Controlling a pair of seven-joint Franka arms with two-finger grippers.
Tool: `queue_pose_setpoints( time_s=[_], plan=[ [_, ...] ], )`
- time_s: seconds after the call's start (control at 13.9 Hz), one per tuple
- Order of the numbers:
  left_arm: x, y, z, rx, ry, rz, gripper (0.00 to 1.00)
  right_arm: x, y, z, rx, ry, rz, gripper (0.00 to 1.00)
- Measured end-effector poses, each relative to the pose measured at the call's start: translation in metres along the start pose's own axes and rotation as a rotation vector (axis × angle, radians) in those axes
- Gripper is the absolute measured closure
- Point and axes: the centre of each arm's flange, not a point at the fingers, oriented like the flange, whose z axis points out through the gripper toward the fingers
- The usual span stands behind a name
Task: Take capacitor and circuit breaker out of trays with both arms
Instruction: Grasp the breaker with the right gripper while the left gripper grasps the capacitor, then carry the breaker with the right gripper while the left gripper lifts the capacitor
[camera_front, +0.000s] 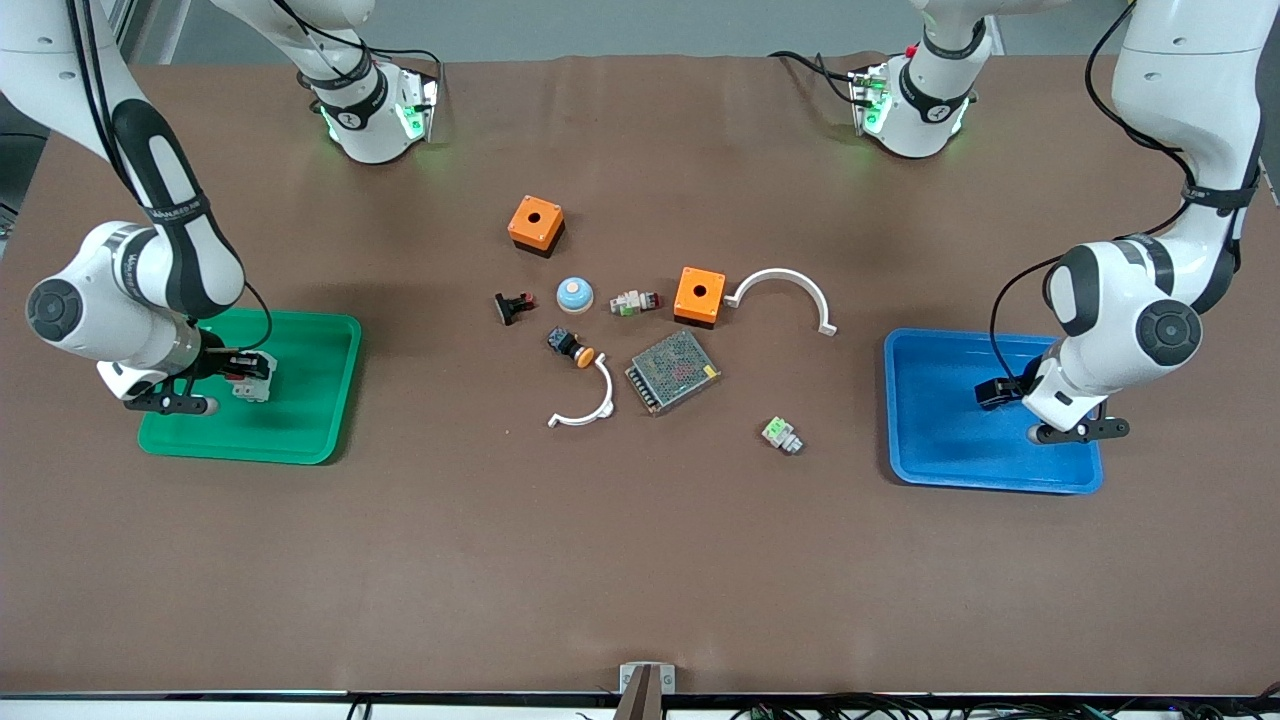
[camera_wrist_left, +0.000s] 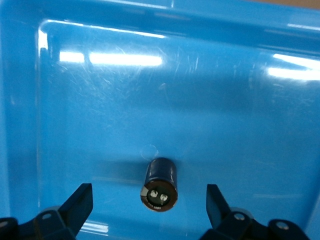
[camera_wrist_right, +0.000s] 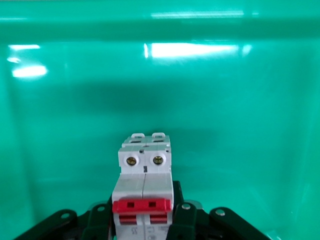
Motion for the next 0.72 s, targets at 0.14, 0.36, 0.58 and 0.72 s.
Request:
queue_pose_setpoints(
  time_s=[0.14, 0.36, 0.58, 0.72],
  plan=[
    [-0.001, 0.001, 0.007, 0.000, -0.008, 0.001, 0.03, 0.025, -0.042, -0.046, -0.003, -0.011, -0.058, 0.60],
    [-0.003, 0.001, 0.011, 0.000, -0.017, 0.002, 0.18, 0.042, -0.137, -0.086, -0.017, 0.014, -0.025, 0.60],
    [-0.005, 0.001, 0.013, 0.000, -0.021, 0.002, 0.34, 0.034, -0.224, -0.078, 0.059, -0.001, 0.029, 0.60],
    [-0.005, 0.002, 0.013, 0.000, -0.020, 0.003, 0.56, 0.032, -0.265, -0.066, 0.080, -0.006, 0.028, 0.60]
  ],
)
